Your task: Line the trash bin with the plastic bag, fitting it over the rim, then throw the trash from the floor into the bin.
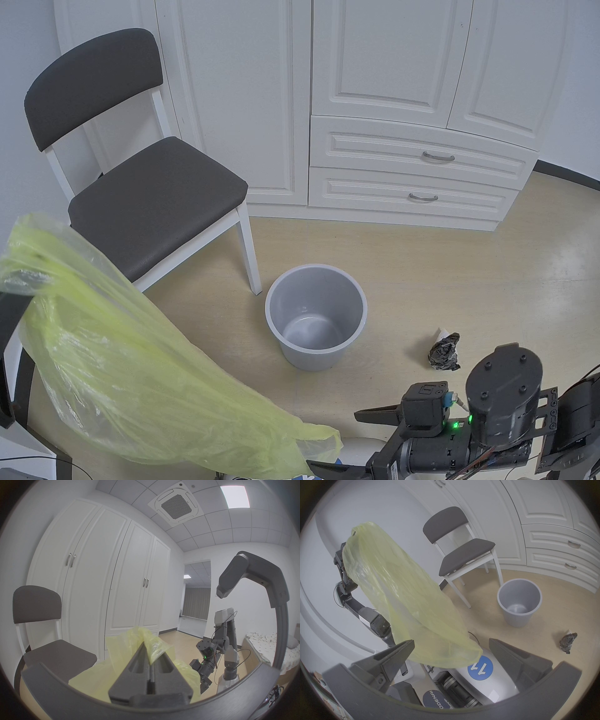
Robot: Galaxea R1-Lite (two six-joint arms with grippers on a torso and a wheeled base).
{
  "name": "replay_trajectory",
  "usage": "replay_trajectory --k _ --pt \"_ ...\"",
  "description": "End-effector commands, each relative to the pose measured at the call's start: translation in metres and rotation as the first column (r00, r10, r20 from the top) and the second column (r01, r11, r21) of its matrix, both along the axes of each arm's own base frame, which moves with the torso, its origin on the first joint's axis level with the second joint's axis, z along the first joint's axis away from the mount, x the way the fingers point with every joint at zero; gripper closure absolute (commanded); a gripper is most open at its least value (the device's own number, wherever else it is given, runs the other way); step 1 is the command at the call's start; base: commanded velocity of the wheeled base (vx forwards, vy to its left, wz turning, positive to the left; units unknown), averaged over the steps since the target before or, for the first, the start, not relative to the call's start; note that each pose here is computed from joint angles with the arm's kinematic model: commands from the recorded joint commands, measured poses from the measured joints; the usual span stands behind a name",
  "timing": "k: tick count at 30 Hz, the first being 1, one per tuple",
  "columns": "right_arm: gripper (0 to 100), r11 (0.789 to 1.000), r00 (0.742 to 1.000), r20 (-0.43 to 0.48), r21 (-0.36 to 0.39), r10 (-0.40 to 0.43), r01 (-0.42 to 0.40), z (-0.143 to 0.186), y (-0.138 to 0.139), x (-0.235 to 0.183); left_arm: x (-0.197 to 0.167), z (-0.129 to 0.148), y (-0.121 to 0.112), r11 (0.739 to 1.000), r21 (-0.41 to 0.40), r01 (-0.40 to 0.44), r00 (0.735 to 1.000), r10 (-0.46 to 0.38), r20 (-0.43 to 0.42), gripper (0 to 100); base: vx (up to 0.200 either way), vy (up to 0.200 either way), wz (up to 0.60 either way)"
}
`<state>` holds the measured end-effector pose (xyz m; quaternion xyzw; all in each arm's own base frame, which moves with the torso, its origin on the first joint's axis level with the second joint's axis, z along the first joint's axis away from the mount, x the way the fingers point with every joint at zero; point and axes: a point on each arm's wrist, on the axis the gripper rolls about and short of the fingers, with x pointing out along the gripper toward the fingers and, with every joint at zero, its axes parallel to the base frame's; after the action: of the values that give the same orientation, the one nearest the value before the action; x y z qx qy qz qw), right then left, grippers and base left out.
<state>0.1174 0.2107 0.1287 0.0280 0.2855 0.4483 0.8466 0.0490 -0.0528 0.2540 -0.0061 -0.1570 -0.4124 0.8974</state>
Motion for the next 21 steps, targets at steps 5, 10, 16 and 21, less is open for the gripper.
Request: replay_trajectory --k 5,10,16,21 --pt "0 0.998 0.999 -0.041 -0.061 -0.019 0.017 -0.019 0.007 0.01 -0.005 0.002 0.004 1.0 -0.016 0.019 1.0 -0.019 0.021 100 0.0 0.0 0.0" --pt "0 0.997 0.995 -0.048 -0.001 -0.082 0.082 -0.038 0.017 0.039 -0.006 -0.001 0.003 0.997 0.004 0.075 0.997 -0.075 0.025 100 0.0 0.0 0.0" --pt "0 0.978 0.988 -0.048 0.142 -0.149 0.155 -0.052 0.03 0.058 -0.007 -0.001 0.004 0.997 0.001 0.077 0.997 -0.077 0.03 100 0.0 0.0 0.0" --pt "0 0.975 0.987 -0.044 0.152 -0.157 0.162 -0.058 0.031 0.062 -0.008 0.0 0.005 0.997 -0.005 0.077 0.996 -0.077 0.037 100 0.0 0.0 0.0"
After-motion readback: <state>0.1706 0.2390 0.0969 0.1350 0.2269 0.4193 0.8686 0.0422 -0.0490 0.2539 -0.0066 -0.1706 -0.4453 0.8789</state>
